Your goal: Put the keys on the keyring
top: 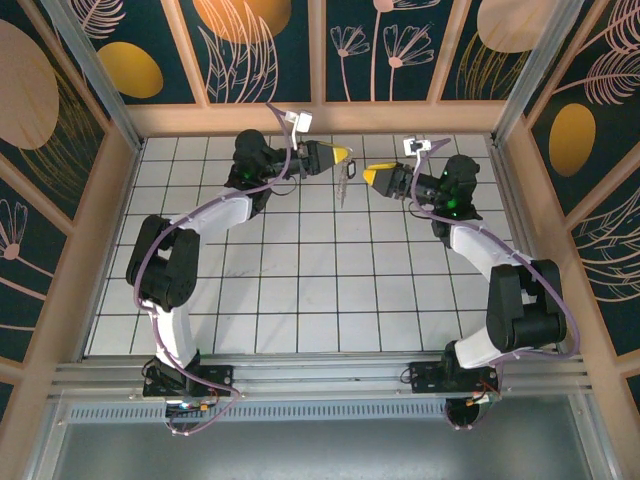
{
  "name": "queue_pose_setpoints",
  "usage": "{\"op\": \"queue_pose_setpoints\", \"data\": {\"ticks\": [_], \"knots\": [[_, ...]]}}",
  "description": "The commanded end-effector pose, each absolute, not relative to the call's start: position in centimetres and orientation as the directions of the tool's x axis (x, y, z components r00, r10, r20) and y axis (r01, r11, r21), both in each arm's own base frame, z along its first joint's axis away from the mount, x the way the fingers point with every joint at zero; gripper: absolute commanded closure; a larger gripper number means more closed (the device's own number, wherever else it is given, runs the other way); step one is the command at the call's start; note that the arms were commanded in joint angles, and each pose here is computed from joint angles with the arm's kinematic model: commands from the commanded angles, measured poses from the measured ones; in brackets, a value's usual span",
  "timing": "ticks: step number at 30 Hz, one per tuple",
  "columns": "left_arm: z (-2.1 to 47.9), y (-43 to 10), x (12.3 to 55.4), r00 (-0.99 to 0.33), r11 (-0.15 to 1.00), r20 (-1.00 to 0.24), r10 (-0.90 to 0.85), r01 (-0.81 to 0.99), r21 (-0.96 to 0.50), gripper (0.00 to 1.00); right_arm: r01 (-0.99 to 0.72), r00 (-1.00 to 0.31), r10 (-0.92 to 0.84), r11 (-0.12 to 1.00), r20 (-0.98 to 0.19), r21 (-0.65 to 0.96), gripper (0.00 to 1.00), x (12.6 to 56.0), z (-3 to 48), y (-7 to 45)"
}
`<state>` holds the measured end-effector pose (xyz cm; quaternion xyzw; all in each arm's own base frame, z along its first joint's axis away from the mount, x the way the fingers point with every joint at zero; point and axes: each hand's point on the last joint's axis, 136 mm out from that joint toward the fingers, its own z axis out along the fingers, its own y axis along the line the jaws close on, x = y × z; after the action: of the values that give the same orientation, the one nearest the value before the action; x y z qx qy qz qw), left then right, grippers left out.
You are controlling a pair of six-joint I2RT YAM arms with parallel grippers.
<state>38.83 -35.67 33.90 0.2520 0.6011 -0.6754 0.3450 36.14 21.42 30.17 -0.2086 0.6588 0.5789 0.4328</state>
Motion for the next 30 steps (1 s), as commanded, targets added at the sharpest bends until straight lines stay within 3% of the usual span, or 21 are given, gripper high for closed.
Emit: {"op": "queue_pose_setpoints", "data": {"ticks": [1, 9, 14, 21, 28, 30], "knots": [[37.1, -35.3, 36.9, -0.570, -0.089, -0.802, -0.181, 0.821, -0.564, 1.00, -0.853, -0.444, 0.212, 0.198, -0.870, 0.483, 0.48, 35.5, 32.6, 22.4], [37.6, -35.7, 35.7, -0.566, -0.119, -0.809, -0.158, 0.824, -0.553, 1.00, -0.879, -0.426, 0.182, 0.148, -0.886, 0.452, 0.48, 35.3, 33.3, 23.9], [37.5, -35.8, 35.7, -0.566, -0.119, -0.809, -0.156, 0.824, -0.554, 1.00, -0.884, -0.425, 0.173, 0.131, -0.889, 0.448, 0.53, 35.0, 33.3, 24.1], [37.5, -35.9, 35.8, -0.565, -0.118, -0.810, -0.159, 0.825, -0.552, 1.00, -0.888, -0.423, 0.171, 0.116, -0.890, 0.444, 0.83, 34.2, 33.3, 24.0], [37.6, -35.9, 36.0, -0.565, -0.115, -0.808, -0.166, 0.825, -0.553, 1.00, -0.888, -0.425, 0.172, 0.108, -0.888, 0.446, 1.00, 33.7, 33.2, 24.0], [37.6, -35.9, 36.0, -0.564, -0.113, -0.808, -0.169, 0.826, -0.553, 1.00, -0.887, -0.427, 0.174, 0.108, -0.887, 0.448, 1.00, 33.5, 33.1, 23.9]]}}
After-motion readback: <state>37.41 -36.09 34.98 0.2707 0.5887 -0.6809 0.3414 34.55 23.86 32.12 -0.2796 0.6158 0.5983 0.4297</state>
